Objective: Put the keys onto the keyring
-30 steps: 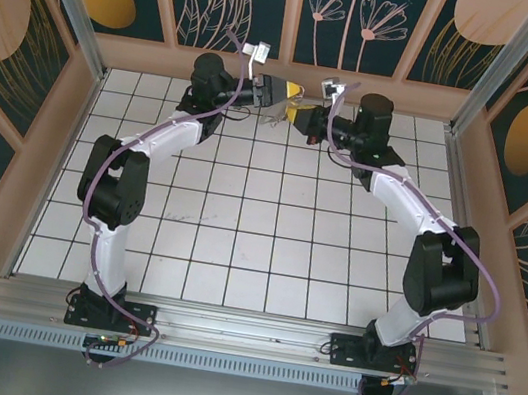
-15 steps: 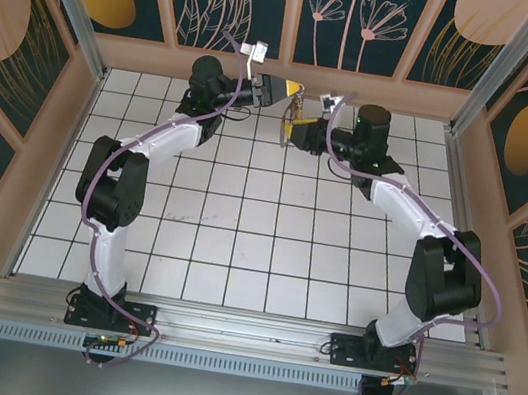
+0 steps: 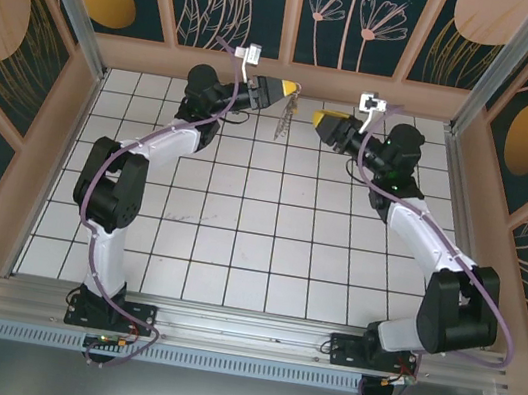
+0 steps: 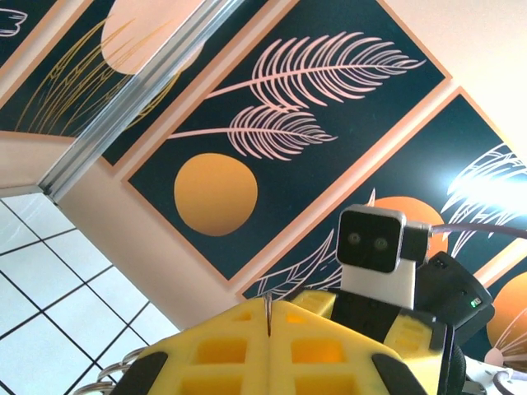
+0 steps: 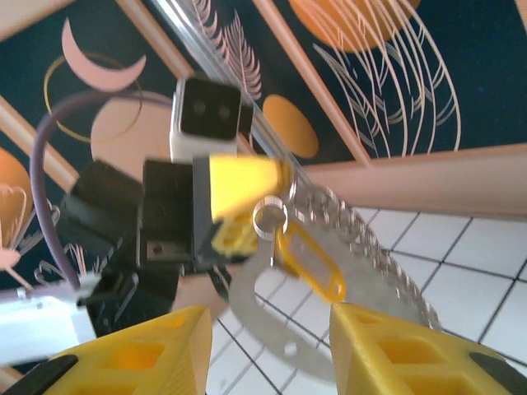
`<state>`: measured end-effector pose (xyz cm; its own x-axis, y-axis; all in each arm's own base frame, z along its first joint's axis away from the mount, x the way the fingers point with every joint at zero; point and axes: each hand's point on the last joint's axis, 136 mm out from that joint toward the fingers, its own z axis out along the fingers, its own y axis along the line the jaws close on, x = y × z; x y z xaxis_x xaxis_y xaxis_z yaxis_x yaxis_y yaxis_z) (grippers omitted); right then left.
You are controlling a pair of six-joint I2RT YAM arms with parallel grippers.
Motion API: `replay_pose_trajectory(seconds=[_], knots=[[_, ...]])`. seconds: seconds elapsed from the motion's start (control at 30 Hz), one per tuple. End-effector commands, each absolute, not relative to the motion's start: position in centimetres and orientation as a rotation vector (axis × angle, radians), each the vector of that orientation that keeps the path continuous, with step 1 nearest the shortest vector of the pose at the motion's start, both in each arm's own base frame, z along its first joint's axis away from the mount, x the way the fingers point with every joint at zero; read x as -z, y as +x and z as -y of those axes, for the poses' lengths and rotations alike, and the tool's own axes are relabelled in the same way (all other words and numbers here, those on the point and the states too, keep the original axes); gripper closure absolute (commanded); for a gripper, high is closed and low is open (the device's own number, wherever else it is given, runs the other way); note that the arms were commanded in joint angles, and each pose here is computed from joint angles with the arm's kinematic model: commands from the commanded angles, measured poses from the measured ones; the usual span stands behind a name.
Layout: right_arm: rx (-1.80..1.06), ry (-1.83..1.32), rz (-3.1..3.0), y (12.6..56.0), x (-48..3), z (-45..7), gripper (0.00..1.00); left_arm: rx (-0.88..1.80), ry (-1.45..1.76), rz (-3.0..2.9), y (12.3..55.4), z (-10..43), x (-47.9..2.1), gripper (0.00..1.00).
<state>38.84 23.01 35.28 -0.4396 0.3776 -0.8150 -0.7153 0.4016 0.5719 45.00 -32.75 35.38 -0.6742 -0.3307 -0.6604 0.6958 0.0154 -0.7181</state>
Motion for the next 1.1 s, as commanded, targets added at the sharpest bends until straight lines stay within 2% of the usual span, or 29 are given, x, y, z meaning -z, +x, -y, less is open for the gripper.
replay_pose_trajectory(seconds=[0.0, 0.4, 0.87, 1.07], knots=[[-1.403, -0.208, -1.439, 40.0, -39.8, -22.9, 0.58, 1.749, 0.4, -1.413, 43.6, 31.8, -39.5, 1.0], [-1.591, -0.11, -1.392, 43.3, -40.1, -25.0, 0.61, 1.763, 0.321, -1.412, 44.1, 31.4, -39.1, 1.0], [-1.646, -0.158, -1.414, 43.5, -39.2, -28.0, 0.66, 1.764, 0.321, -1.408, 44.2, 31.4, -39.2, 1.0], [-1.652, -0.174, -1.422, 43.3, -39.0, -28.6, 0.72, 1.762, 0.321, -1.409, 44.2, 31.4, -39.2, 1.0]])
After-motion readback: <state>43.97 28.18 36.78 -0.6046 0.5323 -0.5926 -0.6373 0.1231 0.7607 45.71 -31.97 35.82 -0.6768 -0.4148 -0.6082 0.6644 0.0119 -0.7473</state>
